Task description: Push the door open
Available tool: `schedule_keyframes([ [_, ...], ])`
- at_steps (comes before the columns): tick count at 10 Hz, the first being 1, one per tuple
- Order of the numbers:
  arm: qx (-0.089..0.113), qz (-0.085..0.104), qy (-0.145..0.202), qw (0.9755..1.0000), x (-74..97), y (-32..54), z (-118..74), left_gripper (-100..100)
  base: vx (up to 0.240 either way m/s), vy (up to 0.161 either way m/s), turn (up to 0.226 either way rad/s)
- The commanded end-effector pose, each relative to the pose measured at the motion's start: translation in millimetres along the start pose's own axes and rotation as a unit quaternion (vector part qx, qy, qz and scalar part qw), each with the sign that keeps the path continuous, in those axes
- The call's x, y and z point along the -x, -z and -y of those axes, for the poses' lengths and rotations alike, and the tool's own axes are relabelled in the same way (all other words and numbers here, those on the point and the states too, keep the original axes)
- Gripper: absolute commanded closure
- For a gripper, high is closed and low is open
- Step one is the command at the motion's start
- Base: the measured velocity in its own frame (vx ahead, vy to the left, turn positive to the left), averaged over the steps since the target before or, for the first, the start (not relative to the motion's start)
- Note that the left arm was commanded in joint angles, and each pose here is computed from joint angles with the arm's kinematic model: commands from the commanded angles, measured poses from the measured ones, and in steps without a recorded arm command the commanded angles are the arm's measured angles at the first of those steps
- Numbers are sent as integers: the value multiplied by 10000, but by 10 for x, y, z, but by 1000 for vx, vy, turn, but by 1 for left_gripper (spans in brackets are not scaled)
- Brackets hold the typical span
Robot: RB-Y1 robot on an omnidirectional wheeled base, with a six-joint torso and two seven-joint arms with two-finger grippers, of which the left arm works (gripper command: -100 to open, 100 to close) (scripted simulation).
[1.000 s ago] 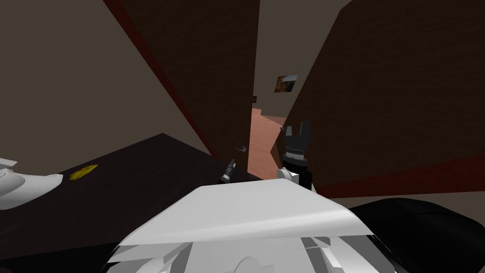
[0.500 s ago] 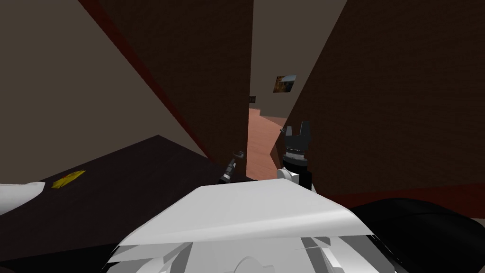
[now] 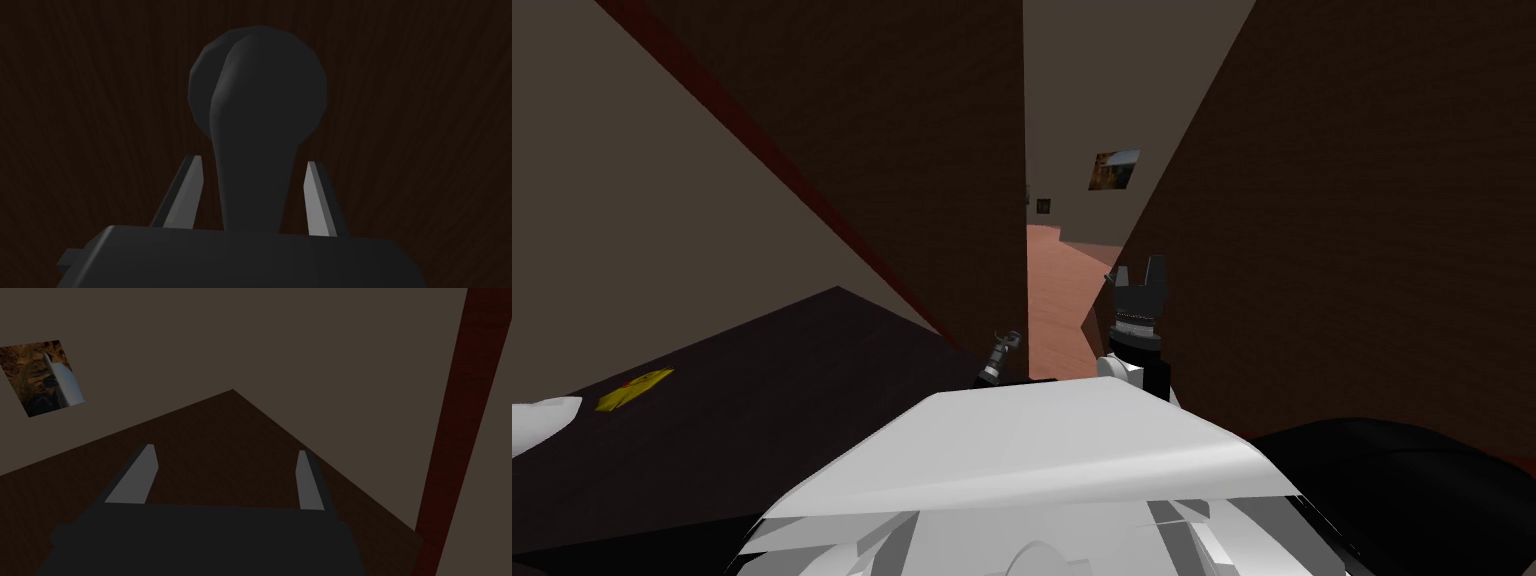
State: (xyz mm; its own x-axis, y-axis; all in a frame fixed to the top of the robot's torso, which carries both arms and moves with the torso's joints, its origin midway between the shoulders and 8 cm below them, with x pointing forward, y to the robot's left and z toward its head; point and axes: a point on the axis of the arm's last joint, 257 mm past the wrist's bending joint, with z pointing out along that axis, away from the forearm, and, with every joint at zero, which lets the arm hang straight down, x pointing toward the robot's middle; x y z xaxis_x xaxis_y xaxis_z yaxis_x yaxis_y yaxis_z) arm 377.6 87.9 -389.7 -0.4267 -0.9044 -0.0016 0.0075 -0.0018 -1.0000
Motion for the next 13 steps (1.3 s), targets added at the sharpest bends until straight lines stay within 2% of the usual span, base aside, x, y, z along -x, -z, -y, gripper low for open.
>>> schedule_keyframes([
  [1,3,0,1,10000,1,3,-3,100,-26,11,-15],
  [5,3,0,1,10000,1,3,-3,100,-3,2,-4],
  [6,9,82,-31,10000,81,-21,-1,100,97,-45,33],
  [9,19,208,-69,9998,199,-28,-7,100,139,-100,36],
  [13,34,481,-131,9987,440,-42,-14,100,146,-109,42],
])
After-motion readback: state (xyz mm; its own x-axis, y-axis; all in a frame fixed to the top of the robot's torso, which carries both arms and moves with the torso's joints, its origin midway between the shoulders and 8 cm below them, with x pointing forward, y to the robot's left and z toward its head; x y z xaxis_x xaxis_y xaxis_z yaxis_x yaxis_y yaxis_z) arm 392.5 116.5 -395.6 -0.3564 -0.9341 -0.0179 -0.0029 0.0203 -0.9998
